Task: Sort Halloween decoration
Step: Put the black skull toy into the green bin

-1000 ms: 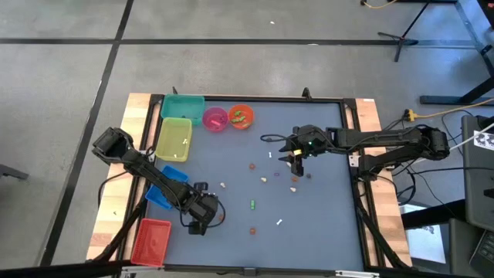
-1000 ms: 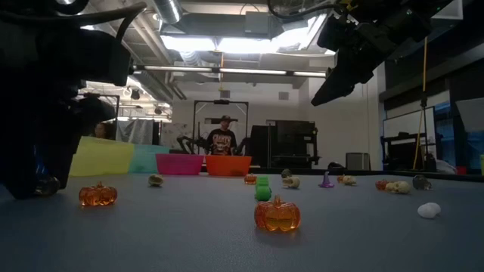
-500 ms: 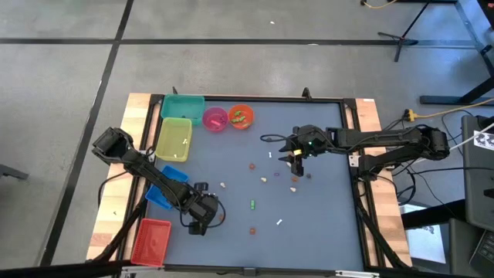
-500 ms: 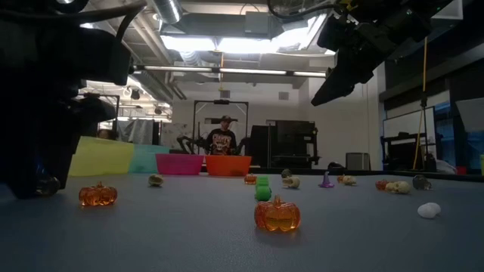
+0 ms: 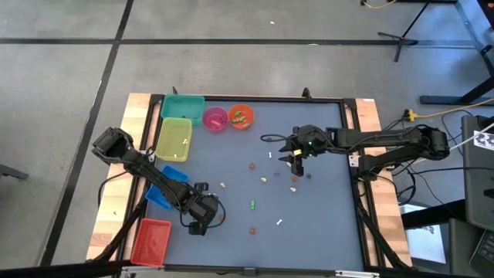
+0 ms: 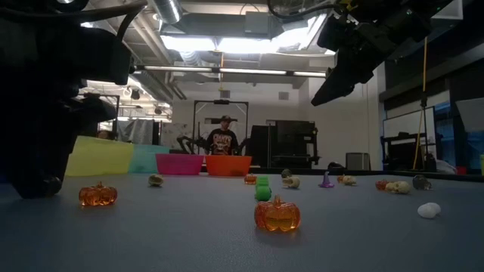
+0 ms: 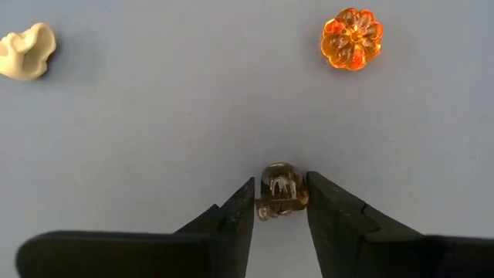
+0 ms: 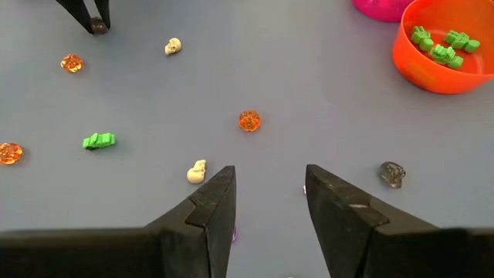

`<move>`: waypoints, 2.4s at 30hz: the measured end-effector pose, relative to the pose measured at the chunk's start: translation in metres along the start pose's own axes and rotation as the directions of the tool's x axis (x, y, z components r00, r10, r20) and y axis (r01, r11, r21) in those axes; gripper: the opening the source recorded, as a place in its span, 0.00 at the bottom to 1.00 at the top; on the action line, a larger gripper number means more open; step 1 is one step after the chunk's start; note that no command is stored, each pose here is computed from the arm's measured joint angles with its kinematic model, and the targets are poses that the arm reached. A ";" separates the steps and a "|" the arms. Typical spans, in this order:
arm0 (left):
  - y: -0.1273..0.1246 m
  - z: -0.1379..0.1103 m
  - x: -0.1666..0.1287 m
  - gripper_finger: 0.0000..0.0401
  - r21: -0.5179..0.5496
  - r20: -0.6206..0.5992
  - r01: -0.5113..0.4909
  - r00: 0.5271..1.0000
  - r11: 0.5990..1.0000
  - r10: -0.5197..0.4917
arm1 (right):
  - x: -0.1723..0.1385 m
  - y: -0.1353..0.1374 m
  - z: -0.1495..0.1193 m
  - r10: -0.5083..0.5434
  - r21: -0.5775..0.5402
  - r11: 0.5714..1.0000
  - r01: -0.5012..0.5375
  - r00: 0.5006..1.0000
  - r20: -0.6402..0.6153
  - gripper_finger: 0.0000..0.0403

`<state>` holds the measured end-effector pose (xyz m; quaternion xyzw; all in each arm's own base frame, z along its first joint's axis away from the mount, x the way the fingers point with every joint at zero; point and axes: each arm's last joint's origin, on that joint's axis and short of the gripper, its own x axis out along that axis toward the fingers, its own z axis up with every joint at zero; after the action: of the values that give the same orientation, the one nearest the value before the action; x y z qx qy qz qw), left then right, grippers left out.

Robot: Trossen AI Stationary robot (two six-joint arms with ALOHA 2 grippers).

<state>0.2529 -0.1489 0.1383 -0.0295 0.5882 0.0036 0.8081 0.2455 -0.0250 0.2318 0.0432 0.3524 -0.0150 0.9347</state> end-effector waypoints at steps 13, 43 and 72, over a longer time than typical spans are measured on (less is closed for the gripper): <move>0.000 0.000 0.000 0.20 0.000 0.000 0.002 1.000 1.000 -0.002 | 0.000 0.000 0.000 0.000 0.000 1.000 0.000 1.000 0.000 0.39; 0.020 0.033 -0.015 0.20 -0.105 0.023 0.012 1.000 0.994 -0.010 | 0.000 0.000 0.000 0.000 0.000 1.000 0.000 1.000 0.000 0.39; 0.241 0.112 -0.079 0.20 -0.234 0.065 -0.353 0.924 0.906 0.377 | 0.000 0.000 0.000 0.000 0.000 1.000 0.000 1.000 0.000 0.39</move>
<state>0.3252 0.0999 0.2369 -0.0070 0.5345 0.2207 0.8158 0.2455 -0.0249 0.2318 0.0430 0.3524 -0.0149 0.9347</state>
